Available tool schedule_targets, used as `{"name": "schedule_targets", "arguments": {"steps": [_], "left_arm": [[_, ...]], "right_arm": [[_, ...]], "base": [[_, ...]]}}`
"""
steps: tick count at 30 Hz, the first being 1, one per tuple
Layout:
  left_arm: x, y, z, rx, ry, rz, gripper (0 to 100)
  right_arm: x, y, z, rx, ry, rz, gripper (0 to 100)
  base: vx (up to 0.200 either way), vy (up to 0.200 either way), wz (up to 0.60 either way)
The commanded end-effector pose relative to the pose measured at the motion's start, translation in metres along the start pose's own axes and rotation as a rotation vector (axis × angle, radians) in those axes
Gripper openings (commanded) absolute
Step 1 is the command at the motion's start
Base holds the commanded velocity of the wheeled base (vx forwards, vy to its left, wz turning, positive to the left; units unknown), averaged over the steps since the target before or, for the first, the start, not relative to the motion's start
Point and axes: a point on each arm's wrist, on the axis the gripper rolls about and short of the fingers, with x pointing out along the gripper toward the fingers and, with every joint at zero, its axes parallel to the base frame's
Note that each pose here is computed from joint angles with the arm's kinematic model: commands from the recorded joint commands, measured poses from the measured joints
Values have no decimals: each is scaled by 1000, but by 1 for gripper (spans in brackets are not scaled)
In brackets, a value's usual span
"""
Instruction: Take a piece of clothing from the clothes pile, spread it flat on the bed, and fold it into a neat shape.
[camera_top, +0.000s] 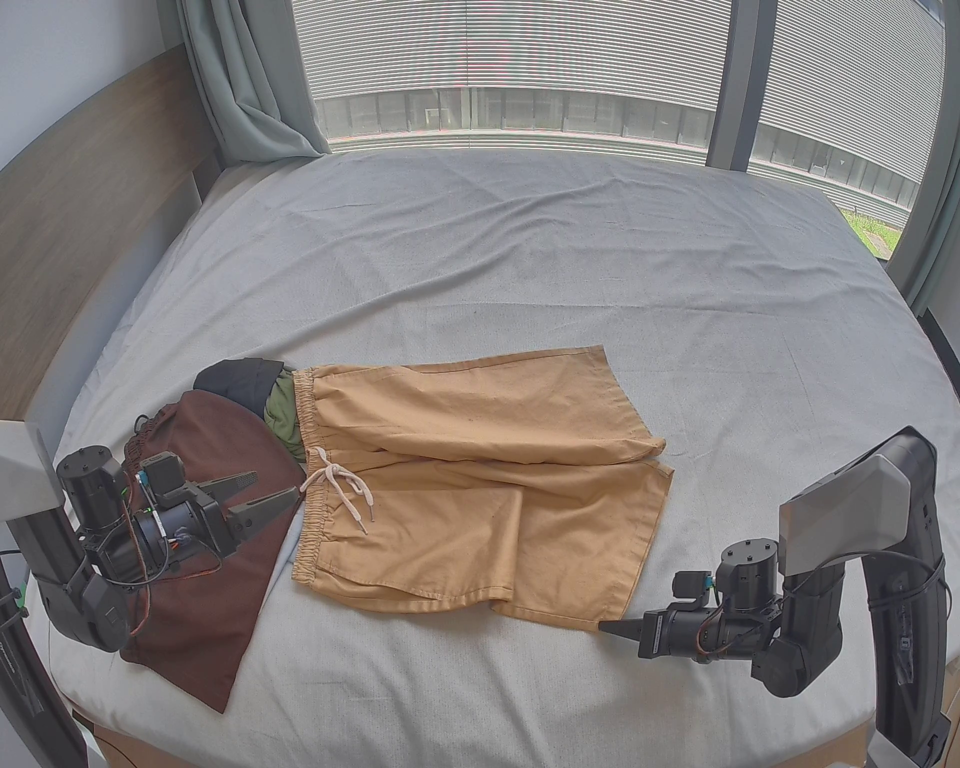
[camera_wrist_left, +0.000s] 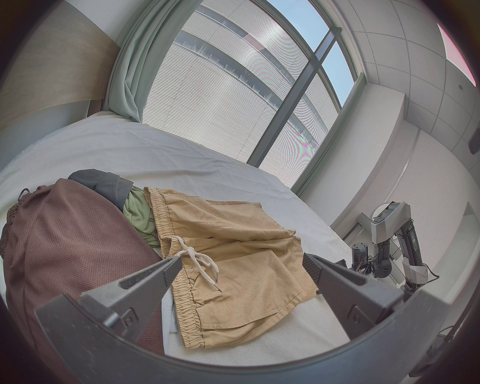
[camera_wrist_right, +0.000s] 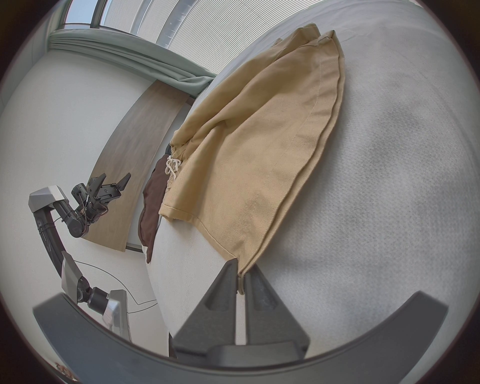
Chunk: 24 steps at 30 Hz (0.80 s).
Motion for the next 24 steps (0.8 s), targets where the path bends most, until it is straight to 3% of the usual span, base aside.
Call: {"name": "schedule_targets", "arguments": {"steps": [1, 12, 24], "left_arm": [[0, 0, -1, -2, 2, 1, 100], [-1, 2, 0, -1, -2, 4, 100], [1, 9, -11, -30, 28, 19, 100]], "right_arm": [[-2, -1, -1, 3, 1, -7, 0], [-31, -14, -6, 3, 11, -83, 0], [-51, -23, 5, -7, -48, -130, 0]], "base": [[0, 0, 0], [0, 0, 0], [0, 0, 0]]}}
